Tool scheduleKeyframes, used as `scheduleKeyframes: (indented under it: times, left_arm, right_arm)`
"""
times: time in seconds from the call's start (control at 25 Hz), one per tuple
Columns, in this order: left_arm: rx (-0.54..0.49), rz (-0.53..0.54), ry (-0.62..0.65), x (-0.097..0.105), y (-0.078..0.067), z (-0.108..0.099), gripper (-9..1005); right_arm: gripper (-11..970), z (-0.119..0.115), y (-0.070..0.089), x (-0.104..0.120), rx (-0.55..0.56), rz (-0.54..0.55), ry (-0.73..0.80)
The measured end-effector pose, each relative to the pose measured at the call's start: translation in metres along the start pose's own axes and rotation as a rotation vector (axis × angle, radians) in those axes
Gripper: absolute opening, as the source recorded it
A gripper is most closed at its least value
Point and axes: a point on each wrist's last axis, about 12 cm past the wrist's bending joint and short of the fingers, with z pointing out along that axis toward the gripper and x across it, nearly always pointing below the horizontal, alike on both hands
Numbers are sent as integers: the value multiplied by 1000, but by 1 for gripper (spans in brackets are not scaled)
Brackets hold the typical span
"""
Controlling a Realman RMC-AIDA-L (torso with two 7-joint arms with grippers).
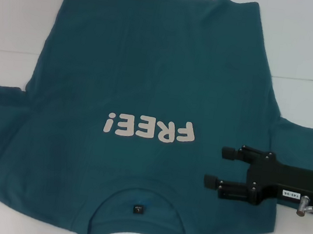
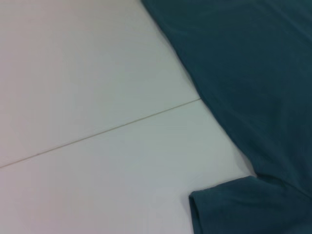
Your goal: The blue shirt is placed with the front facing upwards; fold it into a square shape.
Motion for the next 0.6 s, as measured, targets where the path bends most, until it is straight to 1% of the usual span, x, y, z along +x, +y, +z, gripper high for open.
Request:
scheduleKeyframes:
  times: [0.2,0.32,0.4,0.52,0.6]
  left_arm:
    - [-12,-98,15,5,8,-5,31]
    - [-8,-178,33,12,14,-11,60]
    - [13,-230,46,17,18,-14,80]
    - [22,-291,44,24,23,-17,189]
    - [14,-309,37,26,26,-17,261]
  right_arm:
    - [940,-1,0,1,1,2,1]
    - [940,-1,0,1,2,2,1]
    - [940,-1,0,1,2,4,1]
    - [940,-1,0,1,3,3,1]
    - [940,-1,0,1,6,1,2]
